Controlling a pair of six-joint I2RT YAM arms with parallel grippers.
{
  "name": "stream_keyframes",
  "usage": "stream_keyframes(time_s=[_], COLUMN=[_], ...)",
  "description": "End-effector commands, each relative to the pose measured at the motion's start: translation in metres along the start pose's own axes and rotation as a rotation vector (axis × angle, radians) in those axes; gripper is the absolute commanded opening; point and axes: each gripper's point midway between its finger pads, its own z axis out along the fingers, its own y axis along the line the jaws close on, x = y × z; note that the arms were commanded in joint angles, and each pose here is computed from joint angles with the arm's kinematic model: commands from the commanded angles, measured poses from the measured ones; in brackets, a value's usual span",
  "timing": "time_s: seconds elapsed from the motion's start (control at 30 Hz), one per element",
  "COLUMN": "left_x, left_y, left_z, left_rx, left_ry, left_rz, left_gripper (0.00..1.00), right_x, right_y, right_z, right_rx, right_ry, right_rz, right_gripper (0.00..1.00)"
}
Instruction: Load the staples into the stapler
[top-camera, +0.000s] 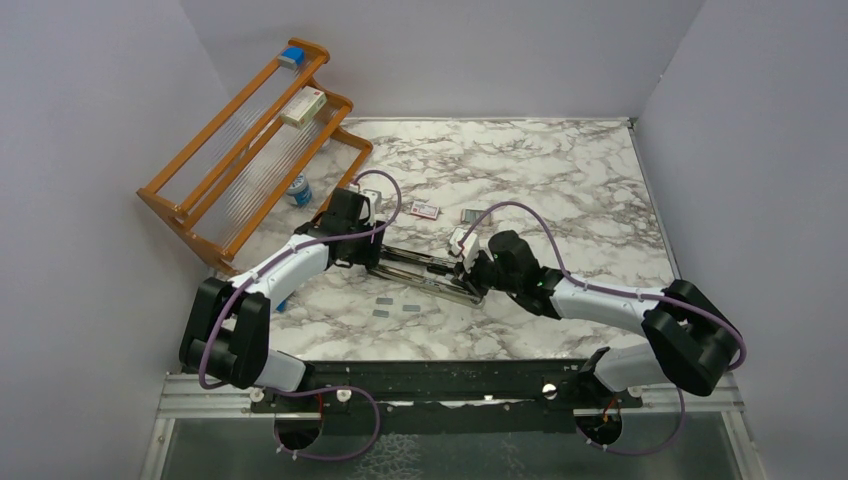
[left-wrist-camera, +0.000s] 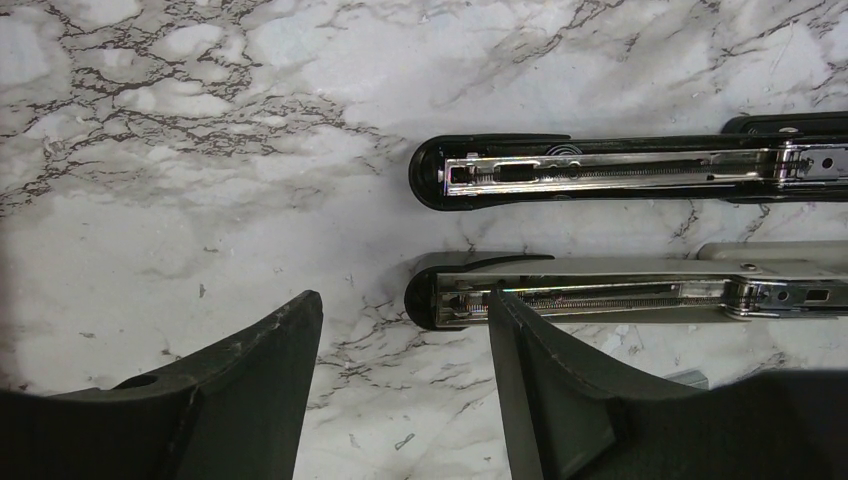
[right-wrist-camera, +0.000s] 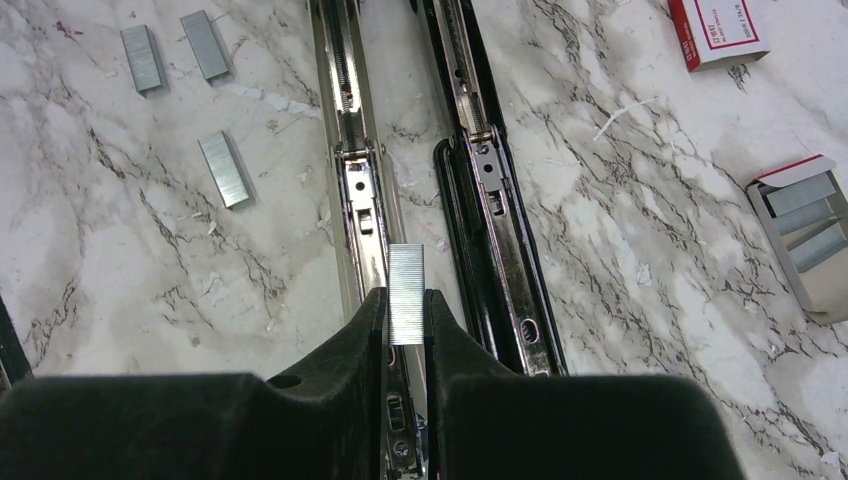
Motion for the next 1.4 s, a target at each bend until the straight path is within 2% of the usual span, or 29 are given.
stream_keyframes(time_s=[0.0, 0.2, 0.6, 1.0, 1.37], left_x=[-0.007, 0.003, 0.009, 0.011, 0.012], left_y=[-0.004, -0.002, 0.001, 0.001, 0.0], left_z=[-0.009, -0.001, 0.006, 0.01, 0.01], left_rx=[0.034, 0.028, 0.011, 0.015, 0.021], left_ry=[-0.018, 0.041, 0.071, 0.087, 0.091], left_rz=[0.029, 0.029, 0.027, 0.031, 0.033], left_gripper=[0.64, 0.61, 0.6, 0.51, 0.5], right_x=[-0.004, -0.006, -0.006, -0.002, -0.003], right_y=[-0.004, -0.004, -0.002, -0.003, 0.003], right_z=[0.002, 0.003, 0.003, 0.004, 0.009], right_rx=[0.011, 0.01, 0.0, 0.0, -0.045], right_ry=[0.002, -0.003, -0.003, 0.011, 0.01], right_rz=[0.006, 0.001, 0.0, -0.01, -0.009], right_gripper=[0.01, 0.01, 0.01, 0.01, 0.01])
